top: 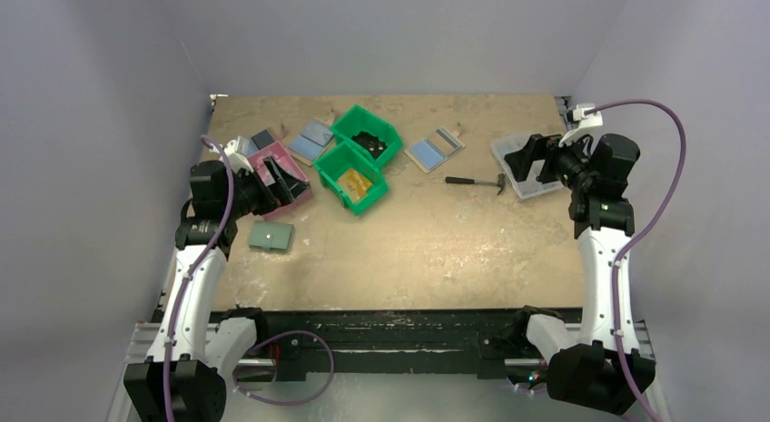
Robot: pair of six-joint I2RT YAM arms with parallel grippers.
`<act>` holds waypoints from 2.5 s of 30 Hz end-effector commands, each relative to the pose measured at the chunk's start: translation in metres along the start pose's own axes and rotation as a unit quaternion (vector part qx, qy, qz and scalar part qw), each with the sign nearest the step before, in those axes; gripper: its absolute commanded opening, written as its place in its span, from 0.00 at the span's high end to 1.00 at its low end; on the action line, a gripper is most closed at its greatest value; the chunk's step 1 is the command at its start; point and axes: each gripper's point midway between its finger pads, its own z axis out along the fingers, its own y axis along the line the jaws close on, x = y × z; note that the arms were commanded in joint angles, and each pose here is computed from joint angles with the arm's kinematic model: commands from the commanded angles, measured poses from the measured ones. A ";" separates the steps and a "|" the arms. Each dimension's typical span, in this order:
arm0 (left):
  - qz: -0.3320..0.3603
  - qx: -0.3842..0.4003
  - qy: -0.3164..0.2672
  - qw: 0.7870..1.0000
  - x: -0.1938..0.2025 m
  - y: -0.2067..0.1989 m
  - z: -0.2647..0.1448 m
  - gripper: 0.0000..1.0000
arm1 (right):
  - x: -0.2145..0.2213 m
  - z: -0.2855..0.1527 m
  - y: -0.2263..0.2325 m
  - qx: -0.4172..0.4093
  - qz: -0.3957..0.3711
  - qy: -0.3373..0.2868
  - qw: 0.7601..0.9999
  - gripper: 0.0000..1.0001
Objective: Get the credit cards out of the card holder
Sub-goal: Reset both arms
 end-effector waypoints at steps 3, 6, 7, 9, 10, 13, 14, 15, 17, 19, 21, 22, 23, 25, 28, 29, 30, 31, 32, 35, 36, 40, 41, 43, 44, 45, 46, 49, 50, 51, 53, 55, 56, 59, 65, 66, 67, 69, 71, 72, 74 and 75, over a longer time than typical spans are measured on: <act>0.020 0.008 -0.022 1.000 -0.018 -0.011 -0.004 0.02 | -0.009 -0.003 0.002 0.003 0.001 -0.022 1.000 0.01; 0.019 0.008 -0.021 1.000 -0.017 -0.010 -0.003 0.01 | -0.007 -0.002 0.002 0.001 0.002 -0.021 1.000 0.01; 0.019 0.008 -0.020 1.000 -0.017 -0.011 -0.003 0.01 | -0.007 -0.002 0.002 0.001 0.002 -0.021 1.000 0.01; 0.019 0.008 -0.021 1.000 -0.017 -0.010 -0.003 0.01 | -0.006 -0.001 0.002 0.001 0.004 -0.021 1.000 0.01; 0.020 0.007 -0.021 1.000 -0.017 -0.010 -0.003 0.01 | -0.006 -0.001 0.002 0.000 0.005 -0.021 1.000 0.01; 0.019 0.006 -0.019 1.000 -0.016 -0.009 -0.002 0.01 | -0.003 0.000 0.002 -0.001 0.008 -0.019 1.000 0.01; 0.019 0.006 -0.019 1.000 -0.016 -0.009 -0.002 0.01 | -0.002 0.000 0.001 -0.001 0.010 -0.019 1.000 0.01; 0.020 0.005 -0.019 1.000 -0.016 -0.008 -0.002 0.02 | -0.001 0.001 0.001 -0.001 0.011 -0.018 1.000 0.01; 0.019 0.004 -0.017 1.000 -0.015 -0.007 -0.001 0.01 | 0.001 0.002 0.001 -0.001 0.014 -0.017 1.000 0.01; 0.018 0.003 -0.016 1.000 -0.014 -0.006 0.000 0.01 | 0.002 0.002 0.001 -0.002 0.015 -0.017 1.000 0.01; 0.016 0.002 -0.015 1.000 -0.013 -0.005 0.000 0.01 | 0.003 0.004 0.001 -0.004 0.018 -0.016 1.000 0.01; 0.017 0.002 -0.016 1.000 -0.014 -0.006 -0.001 0.01 | 0.004 0.004 0.001 -0.004 0.018 -0.015 1.000 0.01; 0.017 0.002 -0.016 1.000 -0.014 -0.006 -0.001 0.01 | 0.005 0.005 0.000 -0.005 0.020 -0.014 1.000 0.01; 0.017 0.002 -0.018 1.000 -0.015 -0.007 -0.001 0.01 | 0.006 0.006 0.000 -0.005 0.021 -0.013 1.000 0.01; 0.018 0.002 -0.018 1.000 -0.015 -0.007 -0.001 0.01 | 0.008 0.007 0.000 -0.006 0.025 -0.011 1.000 0.01; 0.018 0.001 -0.018 1.000 -0.015 -0.007 -0.001 0.01 | 0.008 0.007 0.000 -0.006 0.025 -0.012 1.000 0.01; 0.017 0.000 -0.018 1.000 -0.015 -0.006 -0.001 0.02 | 0.008 0.007 0.000 -0.006 0.026 -0.012 1.000 0.01; 0.017 0.000 -0.018 1.000 -0.015 -0.006 -0.001 0.02 | 0.009 0.007 0.000 -0.006 0.027 -0.011 1.000 0.01; 0.017 0.000 -0.017 1.000 -0.014 -0.006 -0.001 0.02 | 0.009 0.008 0.000 -0.006 0.028 -0.010 1.000 0.01; 0.017 0.000 -0.018 1.000 -0.015 -0.006 -0.001 0.01 | 0.009 0.008 0.000 -0.006 0.029 -0.011 1.000 0.01; 0.017 -0.001 -0.017 1.000 -0.014 -0.005 -0.001 0.01 | 0.008 0.008 0.000 -0.007 0.029 -0.012 0.999 0.01; 0.017 -0.001 -0.016 1.000 -0.013 -0.005 -0.002 0.01 | 0.009 0.008 0.000 -0.007 0.030 -0.010 0.999 0.01; 0.018 -0.001 -0.016 1.000 -0.013 -0.005 -0.002 0.01 | 0.009 0.008 0.000 -0.007 0.030 -0.010 0.999 0.01; 0.017 -0.002 -0.015 1.000 -0.013 -0.004 -0.002 0.02 | 0.011 0.008 0.000 -0.007 0.031 -0.009 0.999 0.01; 0.017 -0.002 -0.015 1.000 -0.012 -0.005 -0.002 0.01 | 0.011 0.008 0.000 -0.008 0.031 -0.009 0.999 0.01; 0.017 -0.002 -0.016 1.000 -0.013 -0.005 -0.002 0.01 | 0.011 0.008 0.000 -0.008 0.032 -0.009 0.999 0.01; 0.018 -0.002 -0.015 1.000 -0.012 -0.005 -0.002 0.01 | 0.011 0.008 0.000 -0.008 0.031 -0.009 0.999 0.01; 0.018 -0.002 -0.015 1.000 -0.012 -0.005 -0.003 0.02 | 0.012 0.008 0.000 -0.008 0.032 -0.008 0.999 0.01; 0.018 -0.002 -0.015 1.000 -0.012 -0.005 -0.003 0.01 | 0.012 0.008 0.000 -0.008 0.032 -0.008 0.999 0.01; 0.018 -0.002 -0.015 1.000 -0.012 -0.005 -0.003 0.01 | 0.013 0.008 0.000 -0.008 0.032 -0.008 0.999 0.01; 0.018 -0.003 -0.015 1.000 -0.012 -0.004 -0.003 0.01 | 0.013 0.008 0.000 -0.008 0.034 -0.008 0.999 0.01; 0.017 -0.003 -0.014 1.000 -0.011 -0.004 -0.002 0.02 | 0.014 0.009 0.000 -0.008 0.035 -0.007 0.999 0.01; 0.016 -0.003 -0.013 1.000 -0.011 -0.004 -0.002 0.01 | 0.014 0.009 0.000 -0.008 0.035 -0.007 0.999 0.01; 0.016 -0.004 -0.013 1.000 -0.010 -0.003 -0.002 0.01 | 0.015 0.009 0.000 -0.009 0.037 -0.006 0.999 0.01; 0.015 -0.004 -0.011 1.000 -0.008 -0.002 -0.002 0.01 | 0.016 0.010 0.000 -0.010 0.040 -0.004 0.999 0.01; 0.015 -0.004 -0.011 1.000 -0.008 -0.002 -0.002 0.01 | 0.016 0.010 0.000 -0.010 0.041 -0.004 0.999 0.01; 0.014 -0.005 -0.010 1.000 -0.008 -0.002 -0.002 0.02 | 0.016 0.010 0.000 -0.010 0.041 -0.004 0.999 0.01; 0.014 -0.005 -0.010 1.000 -0.008 -0.001 -0.001 0.02 | 0.017 0.010 0.000 -0.011 0.042 -0.003 0.999 0.01; 0.014 -0.004 -0.010 1.000 -0.008 -0.001 -0.001 0.01 | 0.017 0.010 0.000 -0.011 0.043 -0.003 0.999 0.01; 0.013 -0.005 -0.009 1.000 -0.007 -0.001 -0.001 0.01 | 0.017 0.010 0.000 -0.010 0.044 -0.003 0.999 0.01; 0.013 -0.004 -0.009 1.000 -0.007 -0.001 0.000 0.01 | 0.017 0.011 0.000 -0.011 0.045 -0.002 0.999 0.01; 0.011 -0.004 -0.008 1.000 -0.006 -0.001 0.000 0.01 | 0.018 0.011 0.000 -0.012 0.045 -0.002 0.999 0.01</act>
